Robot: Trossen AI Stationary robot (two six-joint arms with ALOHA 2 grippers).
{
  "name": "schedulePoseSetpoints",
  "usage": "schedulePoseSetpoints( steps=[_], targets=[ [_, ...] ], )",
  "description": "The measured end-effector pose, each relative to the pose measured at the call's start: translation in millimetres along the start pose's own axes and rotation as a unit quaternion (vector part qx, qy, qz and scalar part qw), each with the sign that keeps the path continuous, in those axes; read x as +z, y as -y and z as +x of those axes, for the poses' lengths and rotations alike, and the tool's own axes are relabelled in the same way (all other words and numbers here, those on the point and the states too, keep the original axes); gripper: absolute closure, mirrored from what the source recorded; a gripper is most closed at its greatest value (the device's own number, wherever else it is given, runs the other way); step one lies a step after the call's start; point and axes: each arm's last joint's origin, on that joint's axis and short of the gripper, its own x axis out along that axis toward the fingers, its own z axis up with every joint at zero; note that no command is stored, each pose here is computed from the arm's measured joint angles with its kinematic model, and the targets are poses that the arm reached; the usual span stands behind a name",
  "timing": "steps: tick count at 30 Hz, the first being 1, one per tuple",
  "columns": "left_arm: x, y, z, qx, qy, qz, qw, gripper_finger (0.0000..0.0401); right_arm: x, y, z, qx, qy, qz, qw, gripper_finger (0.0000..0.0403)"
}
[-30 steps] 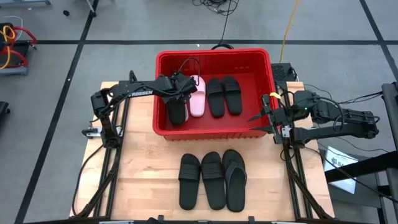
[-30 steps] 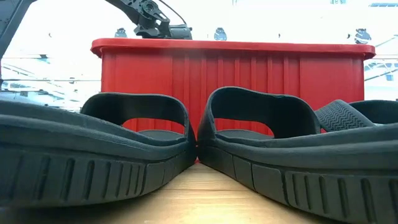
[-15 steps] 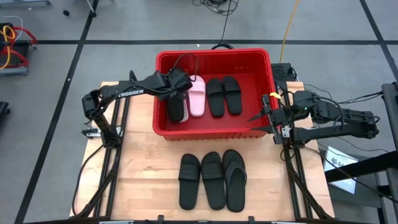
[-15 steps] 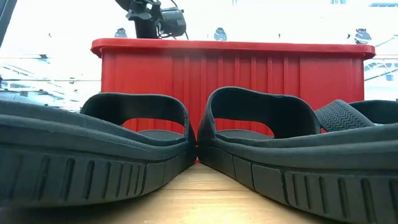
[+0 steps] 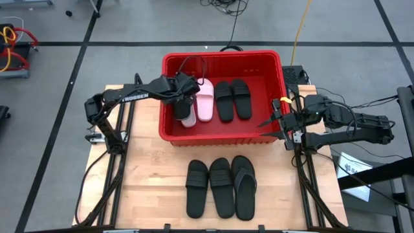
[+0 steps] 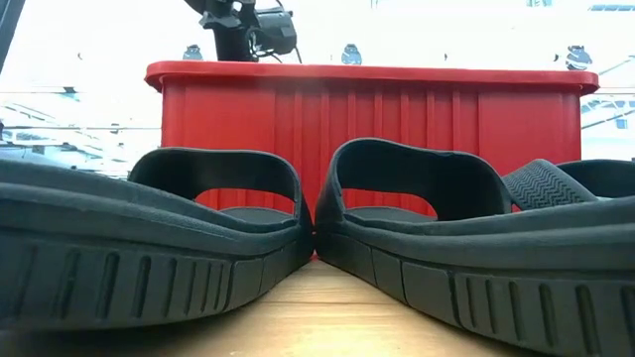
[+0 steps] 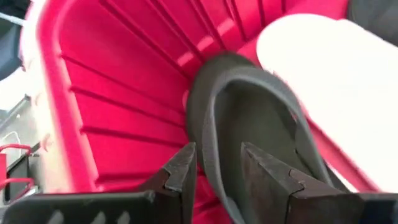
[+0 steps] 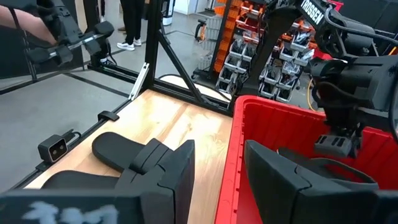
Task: Pick and place slides into bin
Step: Put the black slipper into the red bin
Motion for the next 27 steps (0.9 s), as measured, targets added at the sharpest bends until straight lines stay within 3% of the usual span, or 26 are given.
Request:
schedulePoseSetpoints(
  steps=[9, 17, 27],
  targets=[
    [-6, 14, 1, -0.143, -0.072, -0.001, 0.987, 0.0279, 0, 0, 0, 0.000, 0.000, -0.006, 1.000, 0.0273],
    [-16, 32, 8, -0.135, -0.097, 0.034, 0.986, 0.0279, 0, 0, 0, 0.000, -0.001, -0.013, 1.000, 0.0273],
    [-26, 49, -5, -0.131, -0.060, 0.228, 0.963, 0.0279, 0, 0, 0, 0.000, -0.001, -0.026, 1.000, 0.0273]
  ],
)
